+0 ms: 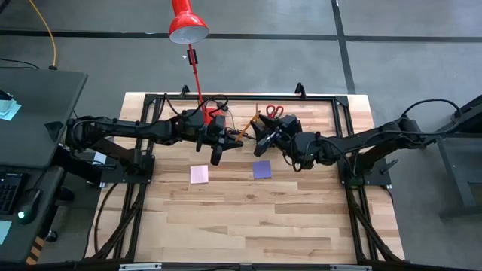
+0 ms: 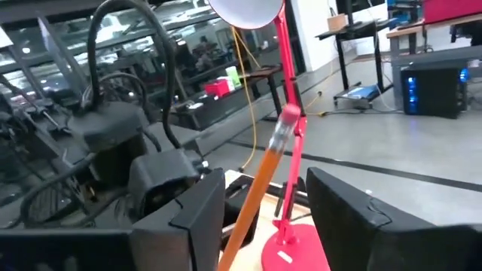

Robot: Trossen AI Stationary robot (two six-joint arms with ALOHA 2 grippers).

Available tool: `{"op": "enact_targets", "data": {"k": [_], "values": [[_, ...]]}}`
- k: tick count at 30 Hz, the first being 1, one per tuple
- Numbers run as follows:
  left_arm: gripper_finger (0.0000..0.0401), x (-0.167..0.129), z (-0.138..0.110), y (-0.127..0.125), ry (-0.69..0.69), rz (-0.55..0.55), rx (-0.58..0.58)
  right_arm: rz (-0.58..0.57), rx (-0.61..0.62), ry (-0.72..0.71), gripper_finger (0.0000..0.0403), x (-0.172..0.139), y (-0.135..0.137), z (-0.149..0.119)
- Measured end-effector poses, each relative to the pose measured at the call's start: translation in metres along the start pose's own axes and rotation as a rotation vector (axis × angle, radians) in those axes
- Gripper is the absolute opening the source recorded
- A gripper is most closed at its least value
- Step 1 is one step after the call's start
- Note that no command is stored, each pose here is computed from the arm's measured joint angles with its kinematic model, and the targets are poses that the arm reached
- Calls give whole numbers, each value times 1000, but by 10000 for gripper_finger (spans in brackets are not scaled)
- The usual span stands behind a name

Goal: Pick and place office supplies into organizer
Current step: Put the orange pencil into the black desk organizer

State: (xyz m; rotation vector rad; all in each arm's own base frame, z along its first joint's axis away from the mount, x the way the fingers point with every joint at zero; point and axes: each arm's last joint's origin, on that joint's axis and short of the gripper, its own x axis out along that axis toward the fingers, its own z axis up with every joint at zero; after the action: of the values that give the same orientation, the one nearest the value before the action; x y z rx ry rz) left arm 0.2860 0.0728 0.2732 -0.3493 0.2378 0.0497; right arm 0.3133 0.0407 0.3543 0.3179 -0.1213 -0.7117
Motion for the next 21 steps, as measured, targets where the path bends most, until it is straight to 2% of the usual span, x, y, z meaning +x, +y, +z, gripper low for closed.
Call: {"op": "enact_targets", "data": {"k": [4, 7, 9, 13, 17, 21], "values": [[4, 0, 0, 0, 1, -2, 0, 40, 15, 2, 163, 7, -3, 3], [4, 0, 0, 0, 3, -6, 9, 100, 27, 13, 135, 11, -5, 4], [7, 0, 0, 0, 4, -10, 18, 136, 36, 12, 105, 13, -5, 6], [9, 0, 0, 0, 10, -8, 22, 208, 46, 23, 19, 17, -7, 8], [12, 0, -1, 0, 18, -23, 57, 196, 74, 23, 9, 18, -8, 9], [53, -5, -6, 4, 98, -6, 46, 167, 53, 8, 6, 16, -10, 12]]}}
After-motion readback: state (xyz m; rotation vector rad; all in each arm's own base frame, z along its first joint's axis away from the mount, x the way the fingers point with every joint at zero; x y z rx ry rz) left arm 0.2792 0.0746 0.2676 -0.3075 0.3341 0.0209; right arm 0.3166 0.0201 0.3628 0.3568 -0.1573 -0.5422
